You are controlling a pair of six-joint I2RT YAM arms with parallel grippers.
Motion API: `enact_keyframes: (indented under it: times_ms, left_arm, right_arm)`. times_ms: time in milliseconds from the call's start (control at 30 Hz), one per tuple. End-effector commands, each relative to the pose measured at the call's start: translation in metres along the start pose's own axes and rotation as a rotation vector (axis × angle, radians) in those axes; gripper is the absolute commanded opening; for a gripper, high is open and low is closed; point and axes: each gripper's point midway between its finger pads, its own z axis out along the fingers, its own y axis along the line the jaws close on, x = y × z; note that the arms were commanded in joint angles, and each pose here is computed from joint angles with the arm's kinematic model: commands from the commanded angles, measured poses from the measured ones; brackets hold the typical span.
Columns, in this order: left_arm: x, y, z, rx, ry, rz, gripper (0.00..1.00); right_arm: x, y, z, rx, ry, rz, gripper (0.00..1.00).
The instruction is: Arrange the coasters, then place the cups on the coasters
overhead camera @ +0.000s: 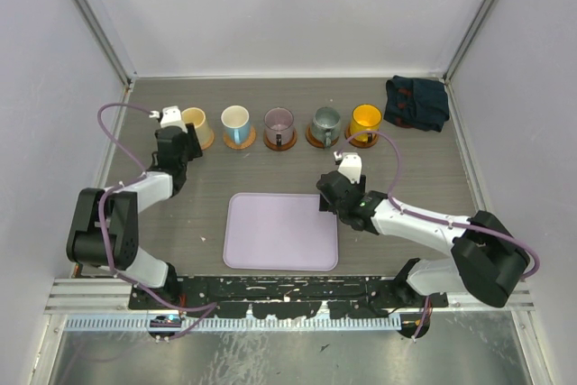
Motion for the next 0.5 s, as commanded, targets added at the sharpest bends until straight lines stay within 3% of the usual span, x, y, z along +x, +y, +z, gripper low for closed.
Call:
enact_keyframes:
  times_ms: [0,467]
  left_arm:
    - [-0.0260,0.0075,-0.0101,-0.032,-0.079,-0.023,0.58]
    - [-0.0253,0.0127,-0.0094,-0.061,-0.072,-0.008,0.59]
  right_arm:
    - [-0.0185,0.0053,-0.0066,-0.028,-0.061,0.062,0.71]
    - [-0.0206,0.0032,-0.0107,-0.031,-0.070,0.077,0.71]
